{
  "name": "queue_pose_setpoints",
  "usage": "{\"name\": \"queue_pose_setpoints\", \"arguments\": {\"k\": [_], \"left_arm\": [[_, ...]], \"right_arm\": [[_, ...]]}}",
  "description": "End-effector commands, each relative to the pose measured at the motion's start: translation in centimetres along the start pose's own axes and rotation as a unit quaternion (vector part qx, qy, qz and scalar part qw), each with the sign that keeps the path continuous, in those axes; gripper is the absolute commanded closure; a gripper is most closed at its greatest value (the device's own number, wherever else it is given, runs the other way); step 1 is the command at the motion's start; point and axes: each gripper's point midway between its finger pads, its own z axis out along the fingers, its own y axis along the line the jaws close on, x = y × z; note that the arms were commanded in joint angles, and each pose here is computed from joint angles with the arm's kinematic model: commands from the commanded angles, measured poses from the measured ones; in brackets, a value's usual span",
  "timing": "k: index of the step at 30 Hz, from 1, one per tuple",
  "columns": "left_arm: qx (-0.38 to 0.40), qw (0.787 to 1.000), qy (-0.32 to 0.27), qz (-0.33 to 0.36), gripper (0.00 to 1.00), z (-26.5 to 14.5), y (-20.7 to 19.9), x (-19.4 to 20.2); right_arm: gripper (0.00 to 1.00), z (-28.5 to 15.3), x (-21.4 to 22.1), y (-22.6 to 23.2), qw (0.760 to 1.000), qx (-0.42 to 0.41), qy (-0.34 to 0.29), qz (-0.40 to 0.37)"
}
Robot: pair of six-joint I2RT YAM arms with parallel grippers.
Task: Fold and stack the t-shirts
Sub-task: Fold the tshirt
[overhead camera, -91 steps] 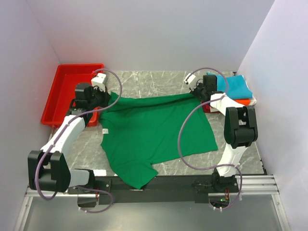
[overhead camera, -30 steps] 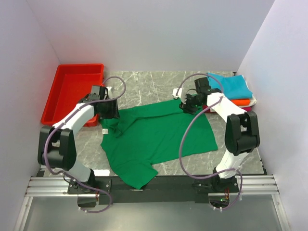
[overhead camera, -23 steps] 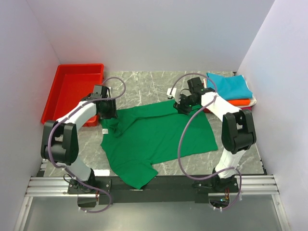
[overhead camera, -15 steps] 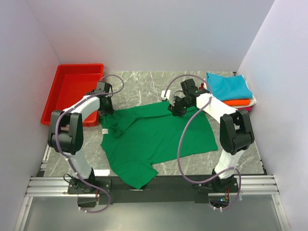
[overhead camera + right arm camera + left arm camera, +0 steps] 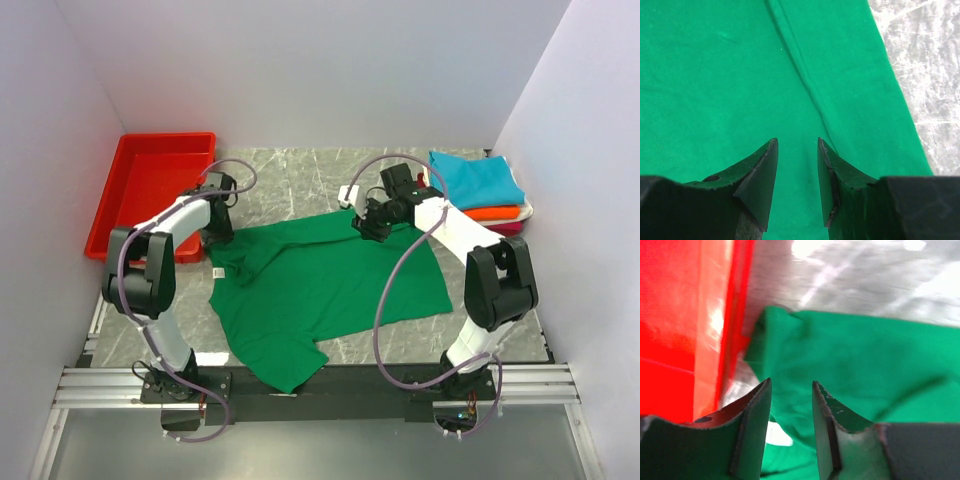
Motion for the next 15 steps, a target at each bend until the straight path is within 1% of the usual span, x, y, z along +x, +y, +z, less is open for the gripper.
{"name": "queue_pose_setpoints", "arguments": {"k": [1,2,3,4,6,10,11,15], "left_arm": [[0.077,0.996,-0.052,0.001,0.56,-4.9,-2.5,-3.2],[0.097,0.994,-0.056,0.005,0.55,-5.5,-3.1,-3.3],[0.144,0.988,-0.051,0.016,0.54,-6.3,-4.4,-2.9],[0.165,0.984,-0.057,0.019,0.53,-7.3,-4.9,-3.0],[0.202,0.978,-0.043,0.027,0.52,-8.1,-5.8,-2.2],[0.231,0.972,0.005,0.051,0.49,-8.2,-6.5,0.5],[0.232,0.971,0.011,0.056,0.45,-8.0,-6.6,0.9],[0.224,0.971,0.043,0.071,0.45,-6.4,-6.1,3.2]], "right_arm": [[0.56,-1.6,-0.8,-0.2,1.0,0.023,-0.014,-0.004],[0.56,-2.0,-0.9,-0.2,0.999,0.027,-0.016,-0.005],[0.56,-2.2,-0.9,-0.1,0.999,0.026,-0.019,-0.005],[0.56,-2.2,-0.6,0.2,1.0,0.024,-0.018,-0.003],[0.56,-2.6,-0.6,0.4,0.999,0.028,-0.02,-0.003],[0.56,-3.0,-0.4,1.1,0.999,0.027,-0.023,-0.001],[0.56,-3.1,-0.4,1.1,0.999,0.027,-0.024,-0.001],[0.55,-3.1,-0.3,1.5,0.999,0.025,-0.027,0.005]]}}
